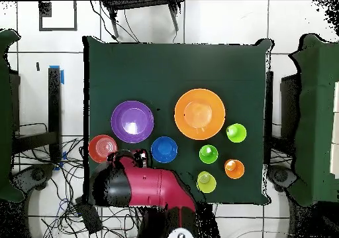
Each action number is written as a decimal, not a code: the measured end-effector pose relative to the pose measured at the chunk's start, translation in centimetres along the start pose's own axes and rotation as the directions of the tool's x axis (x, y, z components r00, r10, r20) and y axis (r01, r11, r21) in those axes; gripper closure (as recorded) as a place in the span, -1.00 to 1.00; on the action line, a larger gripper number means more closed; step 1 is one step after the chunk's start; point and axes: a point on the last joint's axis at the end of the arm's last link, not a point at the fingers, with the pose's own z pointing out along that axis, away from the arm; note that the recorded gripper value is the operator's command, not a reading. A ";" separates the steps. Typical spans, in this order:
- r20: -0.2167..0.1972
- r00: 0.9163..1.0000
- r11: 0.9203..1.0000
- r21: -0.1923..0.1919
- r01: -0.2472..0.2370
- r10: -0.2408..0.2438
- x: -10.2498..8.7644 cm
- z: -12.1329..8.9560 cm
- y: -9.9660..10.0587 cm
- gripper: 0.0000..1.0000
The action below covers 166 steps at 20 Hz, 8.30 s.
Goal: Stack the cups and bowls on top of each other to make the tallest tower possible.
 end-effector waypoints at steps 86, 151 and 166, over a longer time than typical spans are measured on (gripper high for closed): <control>0.029 0.980 0.935 0.308 0.178 -0.196 -3.1 22.2 -14.3 -1.00; -0.033 0.992 0.961 0.248 0.126 -0.122 -3.7 21.4 -14.4 -1.00; 0.027 0.995 0.967 0.239 0.086 -0.095 -6.5 18.8 -14.7 1.00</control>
